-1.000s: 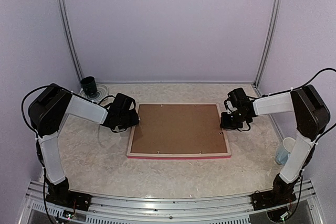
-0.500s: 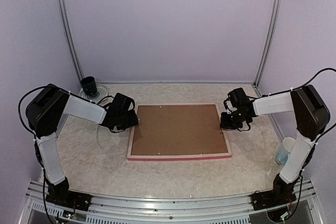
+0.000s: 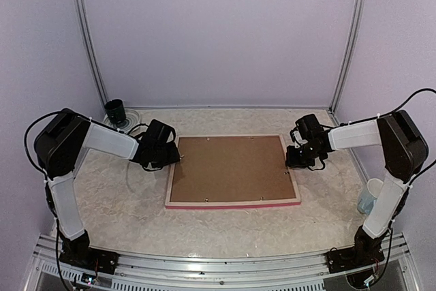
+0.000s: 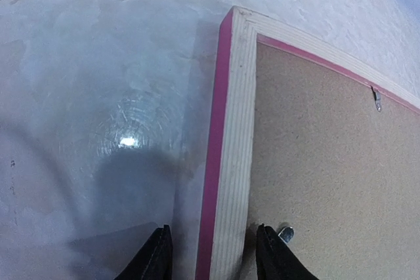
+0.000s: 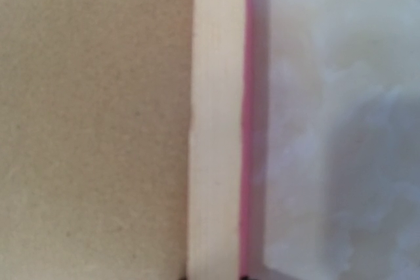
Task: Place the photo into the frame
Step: Press the fastener onto the backboard.
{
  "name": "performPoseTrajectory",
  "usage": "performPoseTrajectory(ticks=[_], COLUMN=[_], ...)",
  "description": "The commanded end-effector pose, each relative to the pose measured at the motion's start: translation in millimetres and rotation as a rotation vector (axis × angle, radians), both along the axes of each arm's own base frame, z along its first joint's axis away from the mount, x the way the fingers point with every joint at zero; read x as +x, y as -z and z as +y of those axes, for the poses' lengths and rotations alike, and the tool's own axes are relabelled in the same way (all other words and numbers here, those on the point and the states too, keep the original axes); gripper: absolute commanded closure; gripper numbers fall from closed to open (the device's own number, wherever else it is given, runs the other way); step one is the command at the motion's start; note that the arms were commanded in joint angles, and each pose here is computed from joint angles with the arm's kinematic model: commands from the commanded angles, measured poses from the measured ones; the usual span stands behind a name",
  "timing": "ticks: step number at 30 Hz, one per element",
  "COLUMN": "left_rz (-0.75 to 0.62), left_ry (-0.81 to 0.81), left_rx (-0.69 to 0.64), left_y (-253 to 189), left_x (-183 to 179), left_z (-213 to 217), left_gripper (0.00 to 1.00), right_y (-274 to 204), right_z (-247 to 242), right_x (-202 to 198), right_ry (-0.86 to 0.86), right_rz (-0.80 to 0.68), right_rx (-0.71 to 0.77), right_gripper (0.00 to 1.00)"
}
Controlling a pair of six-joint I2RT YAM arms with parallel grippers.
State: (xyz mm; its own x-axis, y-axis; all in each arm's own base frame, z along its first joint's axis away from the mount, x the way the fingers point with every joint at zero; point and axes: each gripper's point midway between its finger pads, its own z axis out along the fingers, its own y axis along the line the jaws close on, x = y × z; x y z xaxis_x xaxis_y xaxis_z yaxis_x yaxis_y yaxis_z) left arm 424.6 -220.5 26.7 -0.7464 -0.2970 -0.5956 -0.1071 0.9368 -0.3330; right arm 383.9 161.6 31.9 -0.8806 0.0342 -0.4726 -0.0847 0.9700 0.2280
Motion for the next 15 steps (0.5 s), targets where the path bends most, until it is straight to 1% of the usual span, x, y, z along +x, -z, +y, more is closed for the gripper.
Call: performPoseTrajectory(ticks=[1,9,15], left_rz=[-0.036,-0.046,-0.037], left_ry=[-0.001,0.072,0.100], left_rx=[0.006,0.027,0.039], left_y=[-12.2,-16.4,-17.4], left_x=[-2.3,-6.5,-11.1], left_z=[5.3,-13.1,-15.8], left_gripper=[0.57,0.56,0.56], right_y=[5.6,6.1,5.1], right_z=[10.6,10.5,10.9], right_x=[-10.2,-11.1,-10.8], right_ry=[-0.059,-0.060,-0.061], right_rz=[0.038,0.040,0.038], right_rx=[0.020,0.020,0.022], right_gripper=[0.99,0.99,0.99])
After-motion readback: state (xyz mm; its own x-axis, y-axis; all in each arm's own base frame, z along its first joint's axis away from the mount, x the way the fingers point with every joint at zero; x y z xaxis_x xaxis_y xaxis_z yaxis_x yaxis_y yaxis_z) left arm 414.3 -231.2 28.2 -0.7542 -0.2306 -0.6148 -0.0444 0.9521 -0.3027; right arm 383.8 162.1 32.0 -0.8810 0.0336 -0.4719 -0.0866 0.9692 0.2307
